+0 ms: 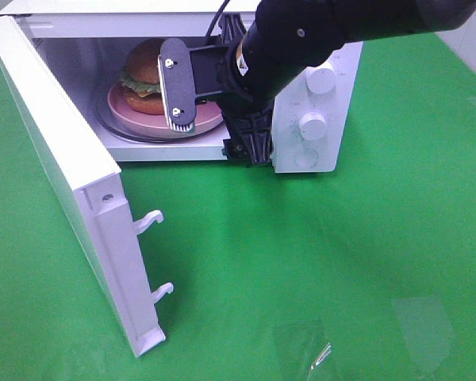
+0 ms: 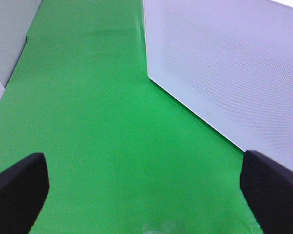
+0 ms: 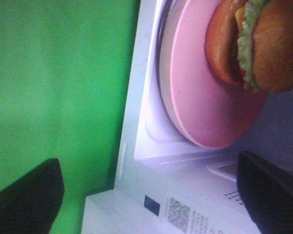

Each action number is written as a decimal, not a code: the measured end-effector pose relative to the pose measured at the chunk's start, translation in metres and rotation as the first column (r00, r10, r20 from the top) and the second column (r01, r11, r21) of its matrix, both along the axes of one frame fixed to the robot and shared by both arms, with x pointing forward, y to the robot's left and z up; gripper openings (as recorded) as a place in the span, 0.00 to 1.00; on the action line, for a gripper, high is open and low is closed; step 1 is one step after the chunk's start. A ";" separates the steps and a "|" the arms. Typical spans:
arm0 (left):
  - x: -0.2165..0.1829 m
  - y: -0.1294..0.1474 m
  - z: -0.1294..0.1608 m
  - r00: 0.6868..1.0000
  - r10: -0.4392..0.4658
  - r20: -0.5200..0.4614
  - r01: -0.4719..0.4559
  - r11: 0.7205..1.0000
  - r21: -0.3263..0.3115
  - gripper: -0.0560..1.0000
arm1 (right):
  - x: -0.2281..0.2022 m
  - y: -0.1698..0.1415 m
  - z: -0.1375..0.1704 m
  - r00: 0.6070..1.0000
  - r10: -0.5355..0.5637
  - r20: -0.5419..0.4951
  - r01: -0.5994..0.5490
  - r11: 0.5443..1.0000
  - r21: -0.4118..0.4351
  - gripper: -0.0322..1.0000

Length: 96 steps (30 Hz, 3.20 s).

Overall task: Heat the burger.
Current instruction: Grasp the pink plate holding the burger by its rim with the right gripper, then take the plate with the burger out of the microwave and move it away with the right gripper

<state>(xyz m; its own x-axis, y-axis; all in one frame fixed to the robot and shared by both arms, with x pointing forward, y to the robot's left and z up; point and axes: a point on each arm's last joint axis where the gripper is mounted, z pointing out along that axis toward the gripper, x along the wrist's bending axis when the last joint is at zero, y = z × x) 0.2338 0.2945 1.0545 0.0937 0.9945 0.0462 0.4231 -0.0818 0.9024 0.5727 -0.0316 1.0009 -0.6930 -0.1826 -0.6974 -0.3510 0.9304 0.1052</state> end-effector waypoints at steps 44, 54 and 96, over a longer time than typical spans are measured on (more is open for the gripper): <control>0.000 0.003 0.000 1.000 0.022 0.000 -0.022 0.999 0.033 0.99 | 0.076 0.057 -0.075 0.999 -0.040 -0.002 0.039 0.990 0.139 0.86; 0.000 0.003 0.000 1.000 0.025 0.000 -0.025 0.999 0.036 0.99 | 0.084 0.059 -0.091 0.999 -0.052 -0.017 0.054 0.984 0.170 0.84; 0.000 0.003 0.000 1.000 0.025 0.000 -0.025 0.999 0.036 0.99 | 0.066 0.073 -0.087 0.980 -0.081 -0.181 0.109 0.983 0.150 0.12</control>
<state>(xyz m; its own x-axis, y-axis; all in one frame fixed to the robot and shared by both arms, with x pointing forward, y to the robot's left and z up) 0.2339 0.2980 1.0544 0.0693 0.9942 0.0825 0.4257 -0.1042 0.8988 0.6385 0.0412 0.9141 -0.8146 -0.0067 -0.5800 -0.2251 0.9252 0.3055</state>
